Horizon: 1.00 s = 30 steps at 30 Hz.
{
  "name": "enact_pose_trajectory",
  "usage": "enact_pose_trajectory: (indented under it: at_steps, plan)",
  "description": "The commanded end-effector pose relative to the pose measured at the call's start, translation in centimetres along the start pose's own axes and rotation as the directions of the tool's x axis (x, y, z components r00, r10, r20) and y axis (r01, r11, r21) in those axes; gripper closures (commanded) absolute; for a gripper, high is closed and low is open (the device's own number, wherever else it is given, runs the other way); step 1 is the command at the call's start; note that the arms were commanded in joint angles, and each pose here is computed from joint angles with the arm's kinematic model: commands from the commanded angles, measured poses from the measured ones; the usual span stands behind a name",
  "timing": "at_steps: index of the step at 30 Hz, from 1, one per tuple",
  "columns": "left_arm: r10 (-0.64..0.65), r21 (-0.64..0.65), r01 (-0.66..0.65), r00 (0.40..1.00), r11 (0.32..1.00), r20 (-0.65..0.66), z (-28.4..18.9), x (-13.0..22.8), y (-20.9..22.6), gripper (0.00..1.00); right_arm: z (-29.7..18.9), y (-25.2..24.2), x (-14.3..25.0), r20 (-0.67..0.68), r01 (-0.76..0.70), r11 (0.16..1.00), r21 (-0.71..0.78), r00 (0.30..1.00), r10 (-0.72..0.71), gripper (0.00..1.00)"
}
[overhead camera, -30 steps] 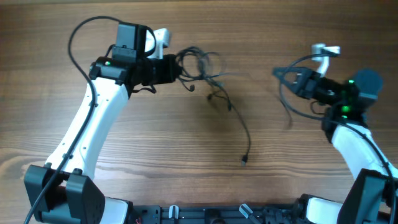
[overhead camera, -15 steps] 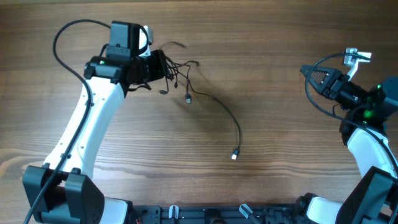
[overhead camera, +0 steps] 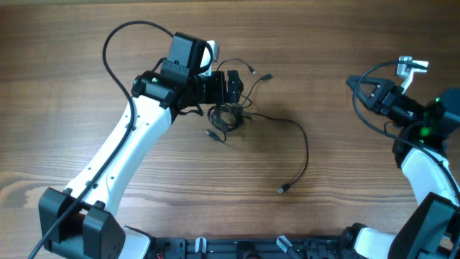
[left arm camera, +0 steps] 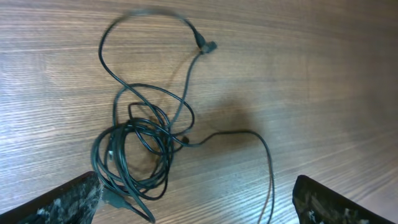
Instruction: Untangle cables
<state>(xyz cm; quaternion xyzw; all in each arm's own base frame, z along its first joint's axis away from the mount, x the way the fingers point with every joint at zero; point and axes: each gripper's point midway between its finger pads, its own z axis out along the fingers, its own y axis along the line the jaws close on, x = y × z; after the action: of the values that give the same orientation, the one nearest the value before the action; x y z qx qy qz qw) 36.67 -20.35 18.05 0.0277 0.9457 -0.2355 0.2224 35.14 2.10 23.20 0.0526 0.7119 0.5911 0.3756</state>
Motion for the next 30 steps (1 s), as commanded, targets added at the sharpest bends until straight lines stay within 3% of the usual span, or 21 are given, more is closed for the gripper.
enact_pose_trajectory:
  at_steps: [1,11,19,24,28,30]
  plan:
    - [0.014,-0.028,-0.013,1.0,1.0,0.018,-0.1,-0.3,0.4,0.0,0.1,0.5,0.3,-0.024,0.014,1.0,-0.012,1.0,-0.015,0.6]
    - [0.017,-0.047,-0.015,0.999,0.999,0.039,-0.1,-0.7,0.7,0.0,3.1,-0.8,3.7,-0.112,-0.032,0.999,0.015,0.993,0.034,0.37]
    - [0.018,-0.046,-0.016,0.999,0.999,0.041,-0.1,-0.8,0.7,0.0,7.7,-2.9,8.7,-0.196,-0.066,0.983,0.171,0.976,0.099,0.12]
    - [0.015,-0.048,-0.014,0.999,0.999,0.038,0.0,-0.7,0.8,0.0,8.6,-5.8,11.1,-0.182,-0.094,0.927,0.362,0.969,0.169,0.01]
    - [-0.009,-0.061,0.01,1.0,0.998,0.008,0.6,-0.1,1.2,0.17,8.7,-7.6,12.3,-0.16,-0.08,0.87,0.486,0.971,0.179,0.0]
    - [-0.047,-0.072,0.046,0.999,0.996,-0.011,1.1,0.3,1.6,0.2,8.7,-8.1,12.6,-0.152,-0.081,0.853,0.516,0.971,0.184,0.0]
